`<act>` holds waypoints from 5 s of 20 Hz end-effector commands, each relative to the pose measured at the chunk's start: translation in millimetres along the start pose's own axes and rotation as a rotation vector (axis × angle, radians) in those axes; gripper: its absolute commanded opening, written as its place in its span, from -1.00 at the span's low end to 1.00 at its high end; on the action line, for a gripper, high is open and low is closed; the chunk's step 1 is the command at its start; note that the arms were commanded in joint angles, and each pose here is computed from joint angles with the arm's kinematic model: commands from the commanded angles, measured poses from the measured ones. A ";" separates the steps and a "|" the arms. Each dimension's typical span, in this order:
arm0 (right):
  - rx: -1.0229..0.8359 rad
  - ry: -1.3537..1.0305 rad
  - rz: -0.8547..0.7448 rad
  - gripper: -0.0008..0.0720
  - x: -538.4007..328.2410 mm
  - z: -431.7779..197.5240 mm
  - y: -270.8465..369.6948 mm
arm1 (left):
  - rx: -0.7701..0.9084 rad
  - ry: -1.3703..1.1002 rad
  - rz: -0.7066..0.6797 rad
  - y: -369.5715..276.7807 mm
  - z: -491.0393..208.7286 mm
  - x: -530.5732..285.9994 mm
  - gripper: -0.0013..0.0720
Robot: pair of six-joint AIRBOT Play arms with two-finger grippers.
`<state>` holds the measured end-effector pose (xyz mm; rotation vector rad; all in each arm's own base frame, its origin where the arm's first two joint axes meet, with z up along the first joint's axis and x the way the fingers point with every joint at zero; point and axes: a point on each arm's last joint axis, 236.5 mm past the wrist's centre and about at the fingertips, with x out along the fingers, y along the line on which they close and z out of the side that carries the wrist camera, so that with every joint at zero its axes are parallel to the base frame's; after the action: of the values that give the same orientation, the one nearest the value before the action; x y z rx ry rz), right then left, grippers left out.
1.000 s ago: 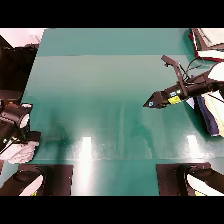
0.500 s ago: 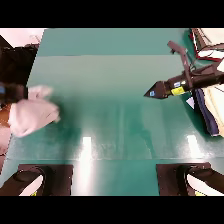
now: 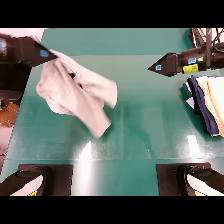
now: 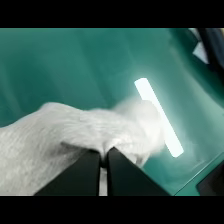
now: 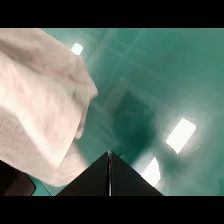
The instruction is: Fold the shirts.
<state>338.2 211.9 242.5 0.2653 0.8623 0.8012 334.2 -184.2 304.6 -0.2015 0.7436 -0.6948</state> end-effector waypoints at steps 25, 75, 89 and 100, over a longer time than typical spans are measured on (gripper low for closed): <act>0.036 -0.029 -0.001 -0.95 -5.8 9.3 4.8 | -0.478 0.636 0.047 197.4 -259.6 175.8 0.85; 0.234 0.310 -0.022 -0.95 203.2 -86.7 -130.2 | -0.021 0.282 0.205 134.3 -103.3 87.8 -0.90; -0.164 -0.400 -0.389 -0.95 -155.4 85.3 -29.4 | 0.279 -0.315 0.422 25.3 71.2 -130.2 -0.90; -0.280 -0.727 -0.616 -0.96 -307.3 74.6 66.2 | 0.392 -0.742 0.391 -83.7 78.5 -275.6 -0.91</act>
<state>257.4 52.7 495.6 0.0246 0.1075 0.2583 218.9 -78.7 533.6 0.0623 -0.0193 -0.3408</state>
